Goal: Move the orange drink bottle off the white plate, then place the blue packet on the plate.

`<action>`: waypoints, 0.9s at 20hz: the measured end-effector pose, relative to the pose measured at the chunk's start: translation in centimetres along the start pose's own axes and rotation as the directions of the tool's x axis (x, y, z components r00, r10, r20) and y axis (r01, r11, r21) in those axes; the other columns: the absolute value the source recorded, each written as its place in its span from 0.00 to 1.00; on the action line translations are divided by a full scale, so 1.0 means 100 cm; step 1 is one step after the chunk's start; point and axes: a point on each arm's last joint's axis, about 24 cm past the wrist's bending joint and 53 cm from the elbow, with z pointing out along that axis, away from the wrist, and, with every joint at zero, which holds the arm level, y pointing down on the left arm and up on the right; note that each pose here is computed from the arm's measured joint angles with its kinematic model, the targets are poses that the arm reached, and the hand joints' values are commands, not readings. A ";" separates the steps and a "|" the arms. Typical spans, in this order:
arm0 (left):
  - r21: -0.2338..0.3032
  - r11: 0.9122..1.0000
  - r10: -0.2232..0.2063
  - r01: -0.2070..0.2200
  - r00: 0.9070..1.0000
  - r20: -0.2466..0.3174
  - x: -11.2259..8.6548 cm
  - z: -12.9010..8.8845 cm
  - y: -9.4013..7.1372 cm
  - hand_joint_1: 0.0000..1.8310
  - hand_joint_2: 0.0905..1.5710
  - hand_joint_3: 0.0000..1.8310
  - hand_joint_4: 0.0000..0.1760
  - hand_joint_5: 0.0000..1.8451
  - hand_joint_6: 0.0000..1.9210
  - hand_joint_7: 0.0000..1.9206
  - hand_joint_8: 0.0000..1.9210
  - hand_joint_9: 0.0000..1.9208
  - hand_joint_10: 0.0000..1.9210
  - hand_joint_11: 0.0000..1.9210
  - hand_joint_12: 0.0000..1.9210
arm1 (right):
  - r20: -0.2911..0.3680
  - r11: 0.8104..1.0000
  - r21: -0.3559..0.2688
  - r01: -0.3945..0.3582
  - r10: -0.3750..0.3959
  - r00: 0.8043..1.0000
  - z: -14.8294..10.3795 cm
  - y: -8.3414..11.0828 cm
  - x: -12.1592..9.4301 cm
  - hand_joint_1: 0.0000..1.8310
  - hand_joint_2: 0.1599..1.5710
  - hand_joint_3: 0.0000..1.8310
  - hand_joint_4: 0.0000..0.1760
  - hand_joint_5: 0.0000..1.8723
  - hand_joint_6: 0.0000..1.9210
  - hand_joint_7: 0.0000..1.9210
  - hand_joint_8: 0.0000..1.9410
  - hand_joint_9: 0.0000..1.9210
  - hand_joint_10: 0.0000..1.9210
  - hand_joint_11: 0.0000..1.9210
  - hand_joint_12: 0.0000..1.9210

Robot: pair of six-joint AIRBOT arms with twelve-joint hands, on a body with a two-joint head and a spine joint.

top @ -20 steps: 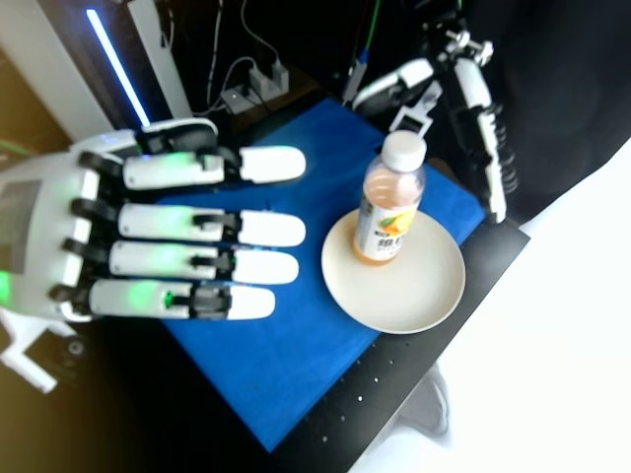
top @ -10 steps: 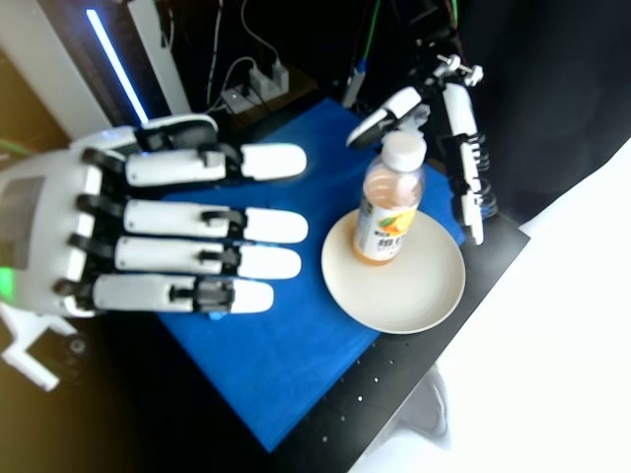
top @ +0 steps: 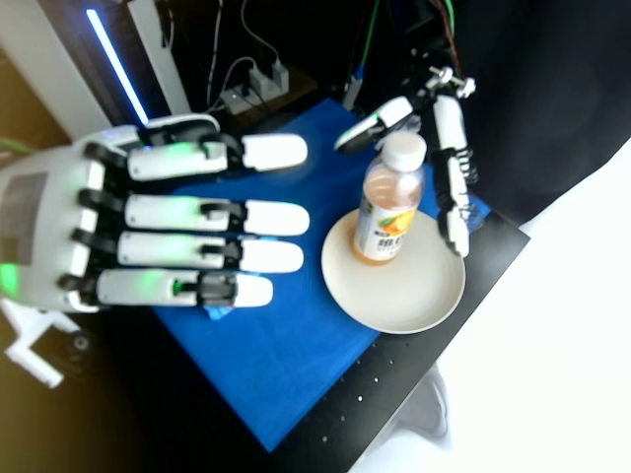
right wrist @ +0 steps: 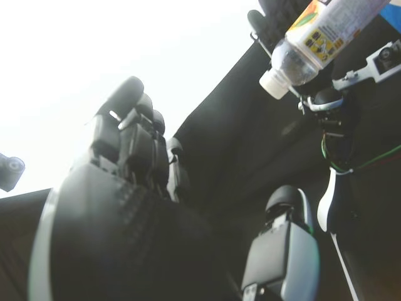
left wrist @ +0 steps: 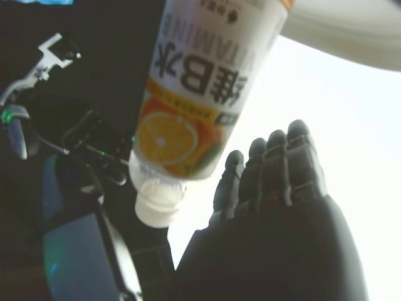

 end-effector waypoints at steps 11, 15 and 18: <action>-0.006 1.000 -0.029 0.029 1.000 0.007 0.004 0.013 0.009 0.59 0.53 0.00 0.00 0.23 0.00 0.26 0.00 0.27 0.01 0.22 0.06 | 0.001 1.000 -0.009 -0.010 0.010 1.000 0.000 0.003 0.000 0.24 0.48 0.00 0.82 0.06 0.00 0.09 0.00 0.12 0.00 0.00 0.57; -0.002 0.999 -0.043 0.043 0.999 0.012 0.002 0.012 0.009 0.75 0.68 0.02 0.00 0.49 0.44 0.49 0.52 0.47 0.58 0.37 0.24 | -0.001 1.000 -0.011 -0.011 0.011 1.000 0.000 0.003 0.001 0.24 0.50 0.00 0.76 0.06 0.00 0.10 0.00 0.15 0.01 0.00 0.61; -0.005 0.999 -0.036 0.036 0.999 0.016 0.000 0.012 0.010 0.75 0.67 0.00 0.00 0.59 0.42 0.55 0.48 0.45 0.59 0.36 0.38 | -0.001 1.000 -0.012 -0.013 0.013 1.000 0.000 0.003 0.001 0.25 0.51 0.00 0.75 0.06 0.00 0.10 0.00 0.14 0.00 0.00 0.60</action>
